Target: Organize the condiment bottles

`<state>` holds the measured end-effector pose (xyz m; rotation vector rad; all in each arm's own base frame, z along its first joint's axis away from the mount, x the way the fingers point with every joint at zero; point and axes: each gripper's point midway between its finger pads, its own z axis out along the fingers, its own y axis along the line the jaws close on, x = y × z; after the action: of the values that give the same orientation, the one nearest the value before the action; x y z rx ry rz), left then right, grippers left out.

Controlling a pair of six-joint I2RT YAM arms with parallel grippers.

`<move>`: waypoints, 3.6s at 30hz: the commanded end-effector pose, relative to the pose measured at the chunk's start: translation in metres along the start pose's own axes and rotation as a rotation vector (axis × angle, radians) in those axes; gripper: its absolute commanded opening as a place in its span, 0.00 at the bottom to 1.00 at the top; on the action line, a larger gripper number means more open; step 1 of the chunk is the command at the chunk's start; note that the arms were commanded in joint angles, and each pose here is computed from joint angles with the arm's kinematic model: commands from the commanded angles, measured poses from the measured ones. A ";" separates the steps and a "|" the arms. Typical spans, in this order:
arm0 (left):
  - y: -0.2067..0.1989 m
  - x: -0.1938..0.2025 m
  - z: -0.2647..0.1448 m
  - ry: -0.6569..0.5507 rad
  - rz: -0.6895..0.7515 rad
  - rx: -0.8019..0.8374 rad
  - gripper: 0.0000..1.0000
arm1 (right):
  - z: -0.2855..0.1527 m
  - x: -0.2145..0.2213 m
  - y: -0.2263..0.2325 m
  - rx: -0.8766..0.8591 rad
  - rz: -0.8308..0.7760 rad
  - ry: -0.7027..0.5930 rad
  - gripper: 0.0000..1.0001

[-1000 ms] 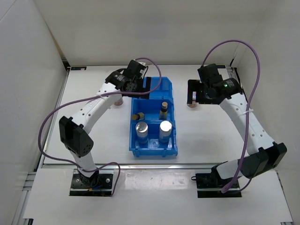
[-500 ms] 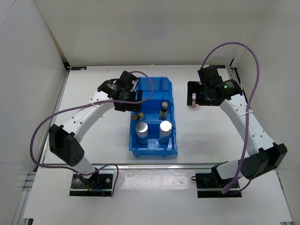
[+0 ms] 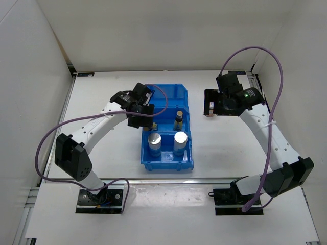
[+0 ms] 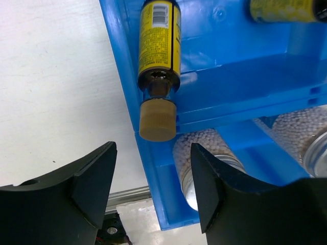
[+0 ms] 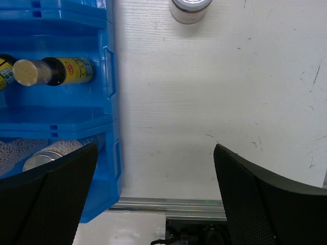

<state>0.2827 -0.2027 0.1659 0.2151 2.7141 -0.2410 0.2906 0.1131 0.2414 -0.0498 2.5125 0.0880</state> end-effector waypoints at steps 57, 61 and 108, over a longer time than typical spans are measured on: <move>-0.028 -0.031 -0.003 -0.052 0.008 0.099 0.16 | -0.003 0.001 -0.007 -0.003 -0.006 -0.017 0.97; -0.031 -0.038 0.000 -0.057 0.017 0.100 0.16 | -0.003 0.001 -0.007 -0.003 -0.006 -0.017 0.97; -0.057 -0.078 0.024 -0.007 0.116 0.015 0.35 | -0.001 0.005 -0.015 0.010 -0.002 -0.009 0.97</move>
<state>0.3495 -0.2745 0.1622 0.3589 2.7256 -0.2576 0.2871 0.1026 0.2282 -0.0555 2.5453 0.0601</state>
